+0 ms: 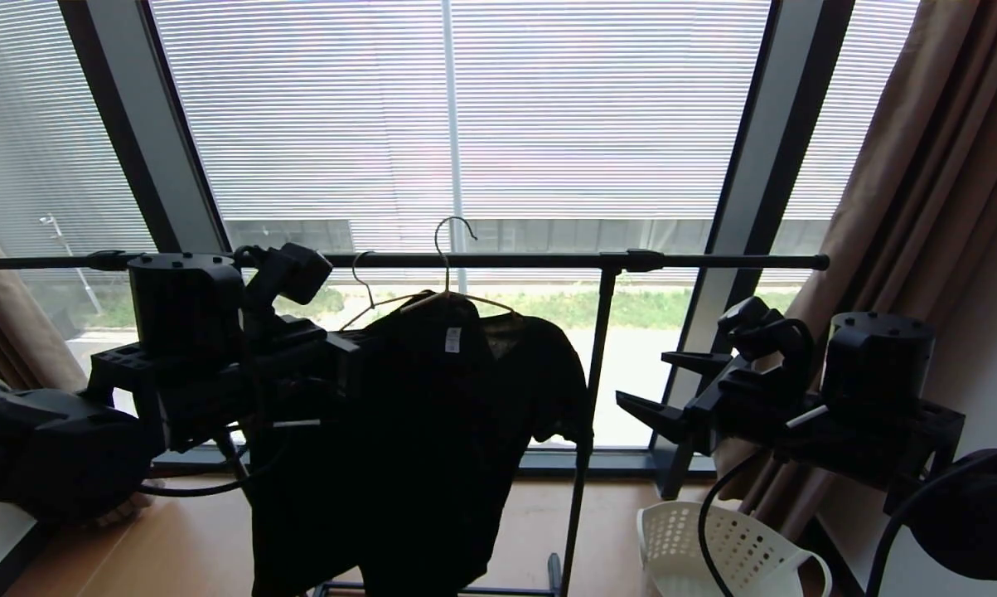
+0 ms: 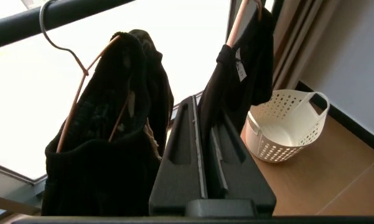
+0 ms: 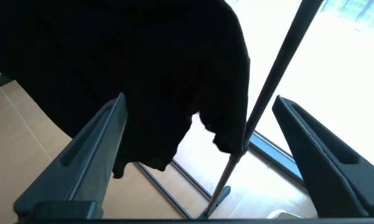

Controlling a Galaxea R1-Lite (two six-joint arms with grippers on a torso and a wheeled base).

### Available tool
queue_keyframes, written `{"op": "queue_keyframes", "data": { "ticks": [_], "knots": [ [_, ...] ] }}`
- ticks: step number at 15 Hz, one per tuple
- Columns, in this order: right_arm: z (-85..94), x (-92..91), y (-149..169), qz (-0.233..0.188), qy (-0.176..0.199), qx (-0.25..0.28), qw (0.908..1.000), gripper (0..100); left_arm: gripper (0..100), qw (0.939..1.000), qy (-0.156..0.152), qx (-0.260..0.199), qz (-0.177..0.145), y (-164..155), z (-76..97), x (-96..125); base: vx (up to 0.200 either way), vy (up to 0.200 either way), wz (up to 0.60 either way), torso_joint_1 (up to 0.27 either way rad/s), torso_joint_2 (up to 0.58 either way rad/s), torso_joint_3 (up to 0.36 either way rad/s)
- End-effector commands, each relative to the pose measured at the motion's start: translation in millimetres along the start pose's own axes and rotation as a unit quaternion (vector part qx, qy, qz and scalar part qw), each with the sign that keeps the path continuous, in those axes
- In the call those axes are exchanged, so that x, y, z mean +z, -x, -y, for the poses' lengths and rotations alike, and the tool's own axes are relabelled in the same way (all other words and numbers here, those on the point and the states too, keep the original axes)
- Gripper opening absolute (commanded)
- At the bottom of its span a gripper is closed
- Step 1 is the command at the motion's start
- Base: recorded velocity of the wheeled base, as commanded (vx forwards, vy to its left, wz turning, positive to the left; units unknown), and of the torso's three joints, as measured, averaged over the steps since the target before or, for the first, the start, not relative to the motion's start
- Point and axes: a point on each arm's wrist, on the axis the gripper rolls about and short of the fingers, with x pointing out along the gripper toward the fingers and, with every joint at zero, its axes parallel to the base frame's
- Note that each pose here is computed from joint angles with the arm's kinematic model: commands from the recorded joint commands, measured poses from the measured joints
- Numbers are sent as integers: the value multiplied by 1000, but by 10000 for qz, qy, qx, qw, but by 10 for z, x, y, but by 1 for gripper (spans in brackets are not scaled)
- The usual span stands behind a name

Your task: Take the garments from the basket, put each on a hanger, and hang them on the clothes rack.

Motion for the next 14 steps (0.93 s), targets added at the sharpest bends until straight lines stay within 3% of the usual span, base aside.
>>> {"op": "queue_keyframes", "data": {
  "ticks": [1,4,14],
  "knots": [
    [3,-16,-11,-29,-7,0,10000,100,0,9992,216,-83,-332,-238,26,-188,0,0,0,0,0,0],
    [4,-25,-16,-50,-8,1,10000,100,0,9990,411,-12,-174,-324,13,-173,0,0,0,0,0,0],
    [-36,-49,-28,-97,-6,69,9999,100,0,9972,315,591,323,-656,-20,-225,0,0,0,0,0,0]
  ]
}}
